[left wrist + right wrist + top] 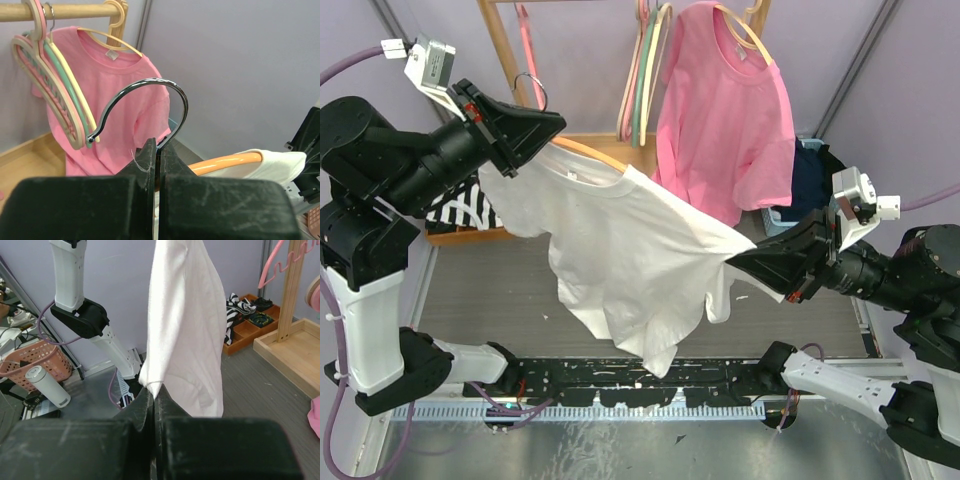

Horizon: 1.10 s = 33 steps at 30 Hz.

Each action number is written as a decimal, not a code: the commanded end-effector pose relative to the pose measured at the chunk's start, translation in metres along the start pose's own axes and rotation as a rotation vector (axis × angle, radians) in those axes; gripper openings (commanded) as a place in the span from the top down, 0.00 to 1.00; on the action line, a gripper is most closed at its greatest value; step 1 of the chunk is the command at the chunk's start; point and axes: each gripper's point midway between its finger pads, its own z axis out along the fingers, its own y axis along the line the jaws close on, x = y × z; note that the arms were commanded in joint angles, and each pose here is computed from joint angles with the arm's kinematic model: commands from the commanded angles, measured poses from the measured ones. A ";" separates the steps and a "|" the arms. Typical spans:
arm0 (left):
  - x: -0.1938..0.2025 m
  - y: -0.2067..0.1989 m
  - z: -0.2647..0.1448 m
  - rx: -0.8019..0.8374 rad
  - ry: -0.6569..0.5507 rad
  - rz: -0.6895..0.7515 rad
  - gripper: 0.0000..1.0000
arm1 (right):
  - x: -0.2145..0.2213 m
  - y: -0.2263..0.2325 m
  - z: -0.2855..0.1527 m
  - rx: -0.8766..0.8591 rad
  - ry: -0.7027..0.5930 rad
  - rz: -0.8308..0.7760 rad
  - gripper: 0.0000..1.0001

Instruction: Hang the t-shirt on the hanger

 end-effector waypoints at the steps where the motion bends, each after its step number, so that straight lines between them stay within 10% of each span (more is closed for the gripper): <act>1: -0.007 0.009 -0.004 -0.054 -0.029 0.034 1.00 | -0.029 0.016 -0.006 -0.059 -0.107 -0.043 0.99; 23: 0.000 0.033 0.001 -0.162 -0.026 0.054 1.00 | 0.019 0.027 0.010 -0.203 0.017 0.065 0.99; 27: -0.005 0.028 0.001 -0.141 -0.029 0.056 1.00 | 0.029 0.005 0.015 -0.088 0.064 0.067 0.63; 33: -0.009 0.022 -0.001 -0.119 -0.036 0.053 1.00 | 0.002 -0.013 0.009 0.072 0.046 0.046 0.42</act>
